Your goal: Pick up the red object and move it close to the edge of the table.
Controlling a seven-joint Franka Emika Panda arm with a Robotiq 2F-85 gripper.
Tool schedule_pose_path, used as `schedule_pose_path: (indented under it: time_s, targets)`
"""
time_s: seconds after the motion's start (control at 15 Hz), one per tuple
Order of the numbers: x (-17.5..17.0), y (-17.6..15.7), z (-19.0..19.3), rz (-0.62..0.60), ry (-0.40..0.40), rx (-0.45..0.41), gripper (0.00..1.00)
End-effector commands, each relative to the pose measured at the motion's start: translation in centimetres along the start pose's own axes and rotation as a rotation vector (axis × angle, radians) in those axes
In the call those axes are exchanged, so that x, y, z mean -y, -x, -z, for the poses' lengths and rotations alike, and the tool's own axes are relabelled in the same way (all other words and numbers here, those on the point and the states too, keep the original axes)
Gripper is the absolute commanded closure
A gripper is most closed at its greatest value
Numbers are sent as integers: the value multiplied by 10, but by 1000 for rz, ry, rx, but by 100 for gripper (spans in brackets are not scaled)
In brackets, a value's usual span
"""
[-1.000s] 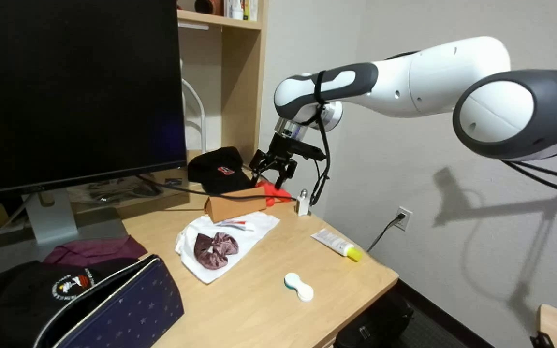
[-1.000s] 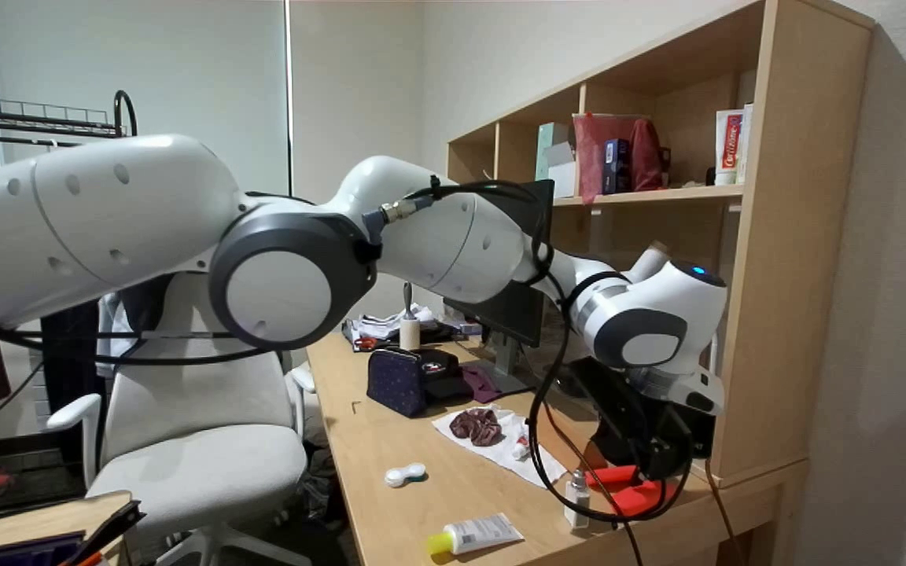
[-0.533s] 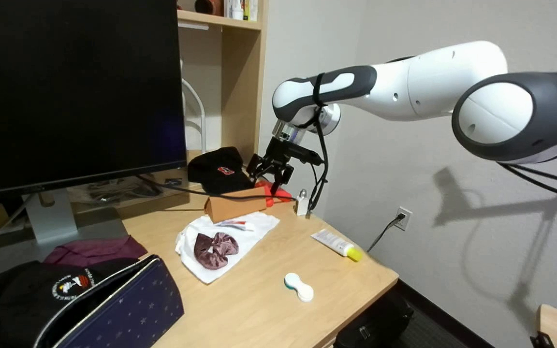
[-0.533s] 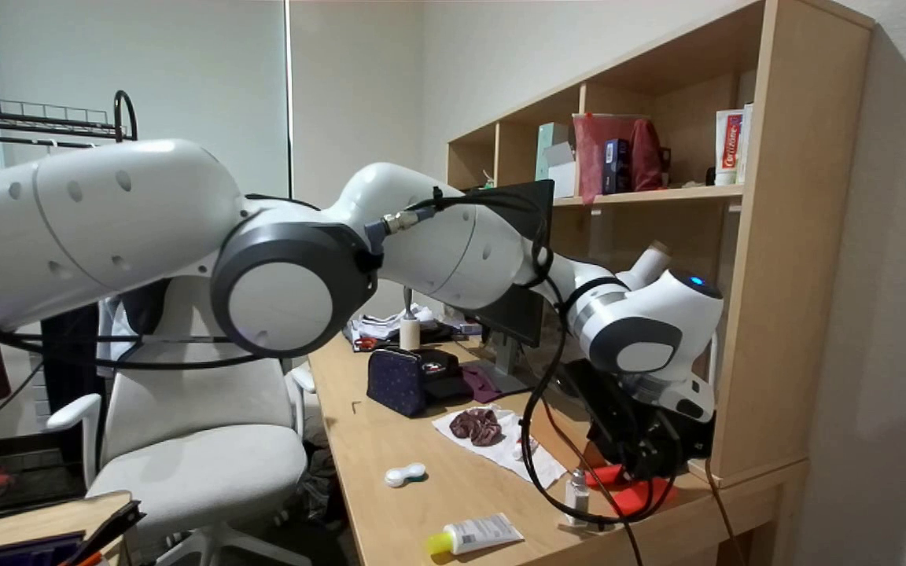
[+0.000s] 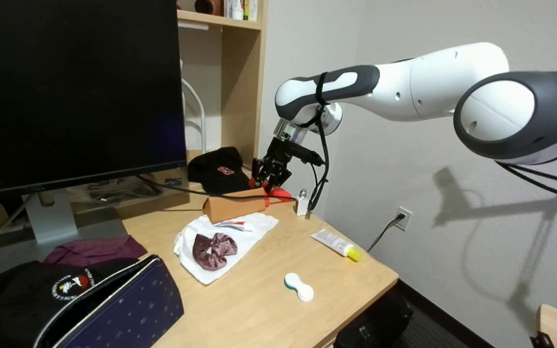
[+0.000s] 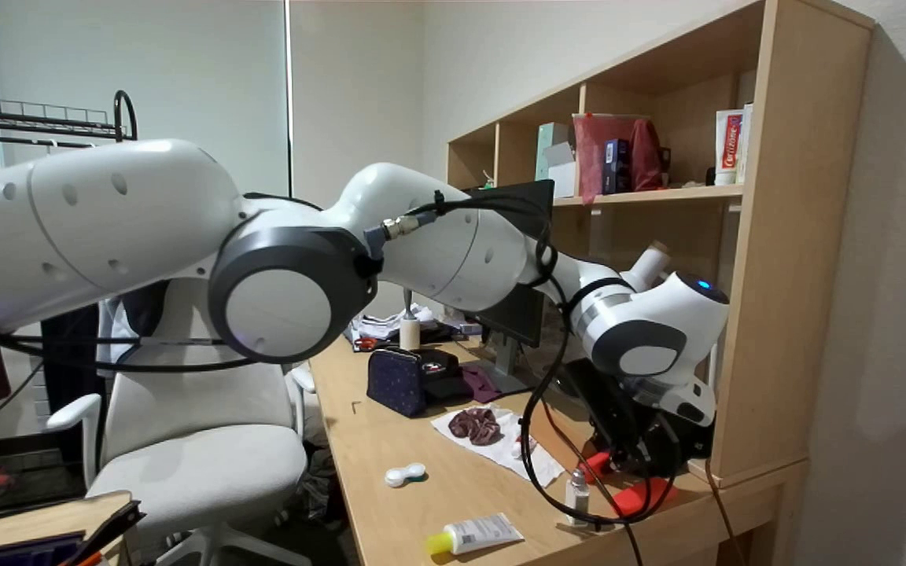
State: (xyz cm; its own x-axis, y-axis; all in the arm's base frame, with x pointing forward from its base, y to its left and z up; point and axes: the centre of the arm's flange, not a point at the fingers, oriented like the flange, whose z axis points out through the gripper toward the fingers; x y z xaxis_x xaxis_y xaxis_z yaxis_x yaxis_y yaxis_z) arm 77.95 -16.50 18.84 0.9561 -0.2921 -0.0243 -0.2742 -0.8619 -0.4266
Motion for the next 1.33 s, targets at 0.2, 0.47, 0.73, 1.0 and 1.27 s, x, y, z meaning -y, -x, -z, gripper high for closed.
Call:
schedule_pose_path:
  time_s: [0.2,0.47,0.73,1.0,1.27]
  targets:
    - [3,-16,28,13,-61,-43,87]
    - [9,-18,49,32,-71,-83,88]
    - [13,-19,55,43,-76,-91,88]
    - [15,-19,56,38,-42,-97,88]
    - [19,-20,38,30,10,-62,88]
